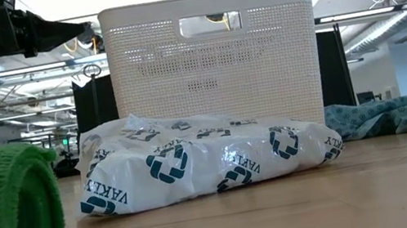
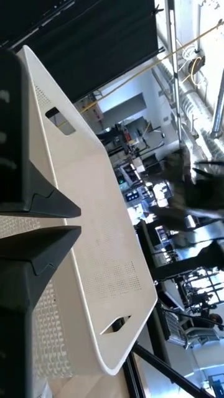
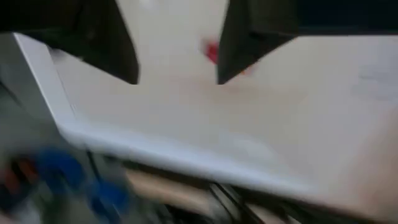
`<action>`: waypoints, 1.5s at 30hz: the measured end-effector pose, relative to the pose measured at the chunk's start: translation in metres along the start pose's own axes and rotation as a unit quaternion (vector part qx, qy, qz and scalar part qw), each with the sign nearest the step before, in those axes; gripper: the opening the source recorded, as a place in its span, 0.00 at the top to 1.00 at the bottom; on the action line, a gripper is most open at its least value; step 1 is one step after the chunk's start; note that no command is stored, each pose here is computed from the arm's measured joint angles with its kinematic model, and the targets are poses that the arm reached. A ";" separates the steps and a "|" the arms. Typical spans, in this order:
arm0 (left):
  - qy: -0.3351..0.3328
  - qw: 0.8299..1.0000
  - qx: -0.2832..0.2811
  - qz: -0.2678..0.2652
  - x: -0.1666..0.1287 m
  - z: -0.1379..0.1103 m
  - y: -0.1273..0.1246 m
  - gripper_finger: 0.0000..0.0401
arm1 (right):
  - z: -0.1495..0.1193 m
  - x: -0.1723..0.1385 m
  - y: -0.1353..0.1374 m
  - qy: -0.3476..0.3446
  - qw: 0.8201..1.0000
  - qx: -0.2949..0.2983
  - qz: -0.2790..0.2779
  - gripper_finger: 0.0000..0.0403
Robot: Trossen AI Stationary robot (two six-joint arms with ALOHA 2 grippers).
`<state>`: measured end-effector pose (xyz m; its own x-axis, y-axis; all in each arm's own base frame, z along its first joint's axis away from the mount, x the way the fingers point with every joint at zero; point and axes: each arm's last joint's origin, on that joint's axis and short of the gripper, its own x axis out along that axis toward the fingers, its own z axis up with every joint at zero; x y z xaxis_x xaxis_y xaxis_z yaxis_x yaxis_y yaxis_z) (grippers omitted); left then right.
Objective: Pick & place medical supplies in basket/bin
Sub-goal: Put the mailer bag into the white bin
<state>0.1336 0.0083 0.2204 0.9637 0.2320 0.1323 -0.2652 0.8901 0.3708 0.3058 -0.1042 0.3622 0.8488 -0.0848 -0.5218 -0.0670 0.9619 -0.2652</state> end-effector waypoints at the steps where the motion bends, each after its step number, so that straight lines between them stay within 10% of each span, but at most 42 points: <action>1: 0.001 1.000 -0.001 0.000 0.000 0.000 0.000 0.91 | 0.006 -0.017 0.004 -0.029 0.999 -0.010 0.024 0.56; 8: 0.011 1.000 -0.010 -0.004 0.000 -0.002 -0.001 0.91 | -0.015 -0.098 0.041 -0.143 0.982 -0.019 0.120 0.97; 21: 0.017 0.996 -0.082 -0.006 0.000 -0.003 -0.001 0.91 | -0.130 -0.104 0.117 -0.324 0.925 0.129 0.149 1.00; 45: 0.019 0.995 -0.095 -0.001 0.000 -0.003 -0.001 0.91 | -0.208 -0.084 0.145 -0.259 0.959 0.115 0.009 1.00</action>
<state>0.1339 0.0086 0.2168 0.9654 0.2425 0.0955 -0.2569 0.9474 0.1908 0.1161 -0.0116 0.1991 0.9992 0.0166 -0.0355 -0.0181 0.9989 -0.0425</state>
